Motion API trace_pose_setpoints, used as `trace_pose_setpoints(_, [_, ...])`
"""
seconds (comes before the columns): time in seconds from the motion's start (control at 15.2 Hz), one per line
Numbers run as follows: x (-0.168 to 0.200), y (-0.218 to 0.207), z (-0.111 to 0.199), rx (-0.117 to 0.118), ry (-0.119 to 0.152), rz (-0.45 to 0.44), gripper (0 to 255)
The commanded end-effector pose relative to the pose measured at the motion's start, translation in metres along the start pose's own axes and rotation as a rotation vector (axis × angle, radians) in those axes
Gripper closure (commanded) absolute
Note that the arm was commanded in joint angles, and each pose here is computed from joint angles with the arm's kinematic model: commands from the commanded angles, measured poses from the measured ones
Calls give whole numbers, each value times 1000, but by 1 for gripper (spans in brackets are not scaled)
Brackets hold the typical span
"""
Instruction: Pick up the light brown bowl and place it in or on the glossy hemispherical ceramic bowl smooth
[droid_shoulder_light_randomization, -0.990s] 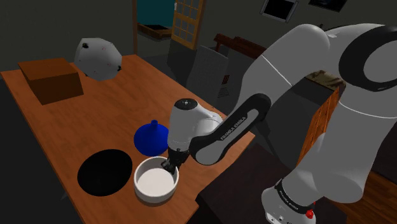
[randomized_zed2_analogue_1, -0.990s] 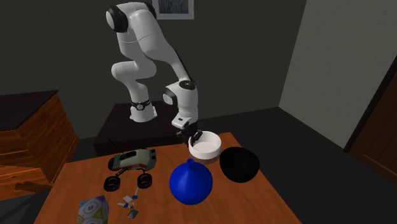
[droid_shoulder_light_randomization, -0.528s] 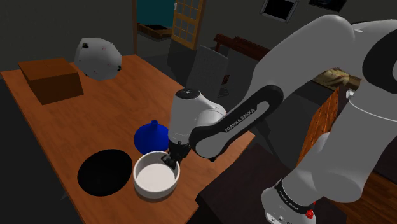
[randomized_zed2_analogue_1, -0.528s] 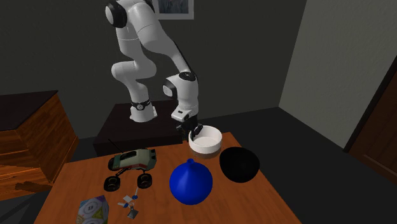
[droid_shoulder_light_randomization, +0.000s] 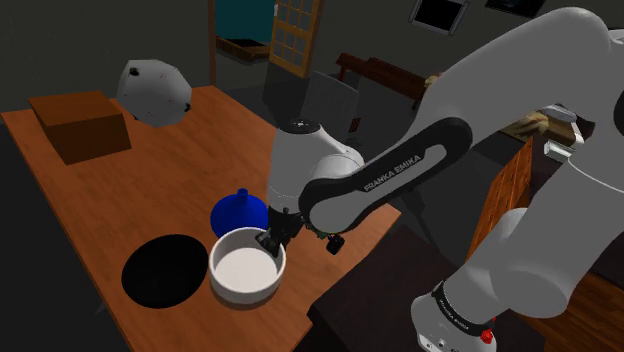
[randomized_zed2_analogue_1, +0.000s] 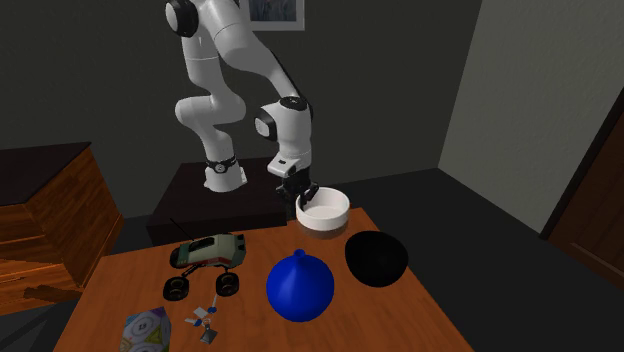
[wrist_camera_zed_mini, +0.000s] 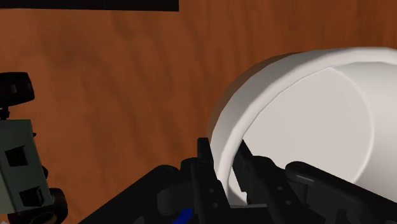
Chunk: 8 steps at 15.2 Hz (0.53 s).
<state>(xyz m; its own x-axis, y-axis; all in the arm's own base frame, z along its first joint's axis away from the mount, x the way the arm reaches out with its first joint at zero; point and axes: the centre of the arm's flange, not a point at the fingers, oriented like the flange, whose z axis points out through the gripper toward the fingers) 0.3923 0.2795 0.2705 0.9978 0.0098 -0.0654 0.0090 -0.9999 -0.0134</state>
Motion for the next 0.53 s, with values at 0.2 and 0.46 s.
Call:
trace_pose_setpoints(0.2, [-2,0,-27,0,0,0,255])
trace_pose_setpoints(0.46, [-3,-1,-48,0,0,0,255])
